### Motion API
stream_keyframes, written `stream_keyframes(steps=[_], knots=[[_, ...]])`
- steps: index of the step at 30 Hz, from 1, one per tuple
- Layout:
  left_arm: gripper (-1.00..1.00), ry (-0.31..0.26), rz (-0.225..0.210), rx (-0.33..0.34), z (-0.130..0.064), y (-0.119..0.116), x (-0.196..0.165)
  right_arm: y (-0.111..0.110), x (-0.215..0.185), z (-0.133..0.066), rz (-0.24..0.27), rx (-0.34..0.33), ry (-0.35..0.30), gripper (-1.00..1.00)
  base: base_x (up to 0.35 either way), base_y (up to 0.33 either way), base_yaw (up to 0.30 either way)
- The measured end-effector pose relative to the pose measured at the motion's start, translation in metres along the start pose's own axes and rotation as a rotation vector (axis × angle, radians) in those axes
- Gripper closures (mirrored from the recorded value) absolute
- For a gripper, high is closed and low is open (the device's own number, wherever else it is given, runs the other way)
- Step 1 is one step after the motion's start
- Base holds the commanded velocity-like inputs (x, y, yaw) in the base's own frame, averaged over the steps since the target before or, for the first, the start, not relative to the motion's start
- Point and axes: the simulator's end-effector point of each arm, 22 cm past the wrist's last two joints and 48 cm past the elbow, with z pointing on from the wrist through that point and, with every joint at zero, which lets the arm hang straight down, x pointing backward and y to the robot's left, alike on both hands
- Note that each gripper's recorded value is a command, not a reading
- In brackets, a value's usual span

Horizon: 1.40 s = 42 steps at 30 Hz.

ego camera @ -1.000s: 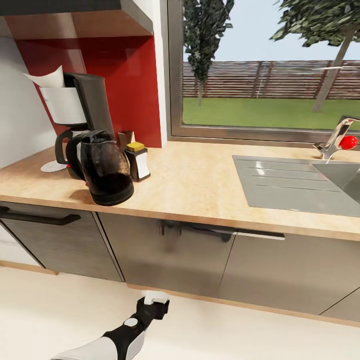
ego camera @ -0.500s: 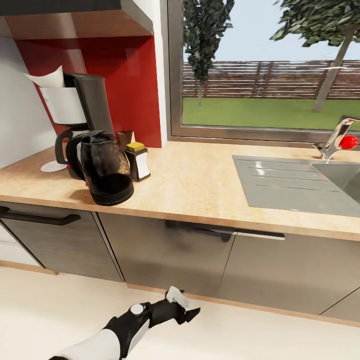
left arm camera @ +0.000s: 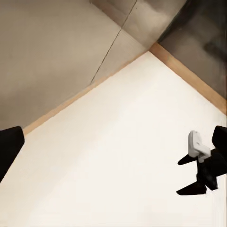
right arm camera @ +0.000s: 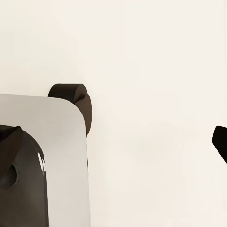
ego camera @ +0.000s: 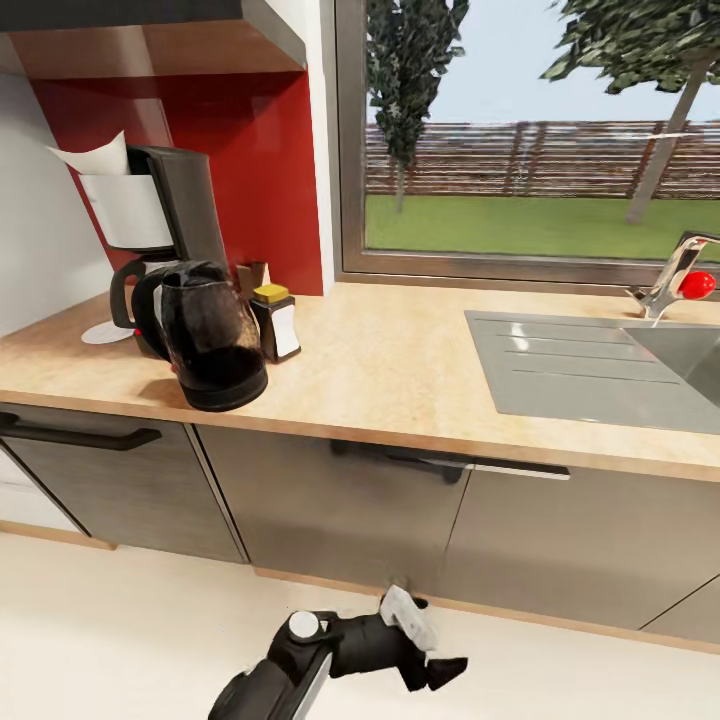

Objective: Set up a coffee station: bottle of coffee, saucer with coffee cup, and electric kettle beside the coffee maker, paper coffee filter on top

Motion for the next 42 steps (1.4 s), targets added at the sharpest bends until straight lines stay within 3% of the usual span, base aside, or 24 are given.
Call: stream_keyframes(steps=[1,2,4,8,10,13,15,19,29,42], knots=[[-1.0,0.002,-0.003,0.001,0.0,-0.001,0.001,0.0,0.0,0.0,0.0,0.0,0.0,-1.0,0.0,0.0,0.0],[-1.0,0.044,-0.026,-0.003,-0.011,-0.006,0.019,0.0,0.0,0.0,0.0,0.0,0.0,-1.0,0.0,0.0,0.0],[-1.0,0.082,-0.031,-0.013,-0.025,-0.004,0.049,0.0,0.0,0.0,0.0,0.0,0.0,-1.0,0.0,0.0,0.0],[-1.0,0.098,0.013,-0.041,-0.052,0.015,0.107,0.0,-0.001,0.0,0.0,0.0,-0.002,-1.0,0.0,0.0,0.0],[-1.0,0.085,-0.019,-0.055,-0.066,0.025,0.127,0.0,-0.001,0.0,0.0,0.0,-0.002,-1.0,0.0,0.0,0.0],[-1.0,0.071,-0.096,-0.107,-0.105,0.053,0.149,0.001,-0.002,0.0,-0.001,-0.001,-0.005,-1.0,0.0,0.0,0.0],[-1.0,0.066,-0.127,-0.131,-0.12,0.064,0.157,0.006,-0.016,0.003,-0.01,-0.016,-0.034,-1.0,0.0,0.0,0.0],[-1.0,0.076,-0.156,-0.147,-0.129,0.07,0.169,0.012,-0.028,0.005,-0.019,-0.028,-0.058,-1.0,0.0,0.0,0.0],[-1.0,0.091,-0.179,-0.166,-0.132,0.074,0.18,0.012,-0.028,0.005,-0.006,-0.031,-0.06,-1.0,0.0,0.0,0.0],[-1.0,0.092,-0.182,-0.167,-0.132,0.074,0.181,0.011,-0.028,0.005,-0.005,-0.025,-0.06,-1.0,0.0,0.0,-0.01]])
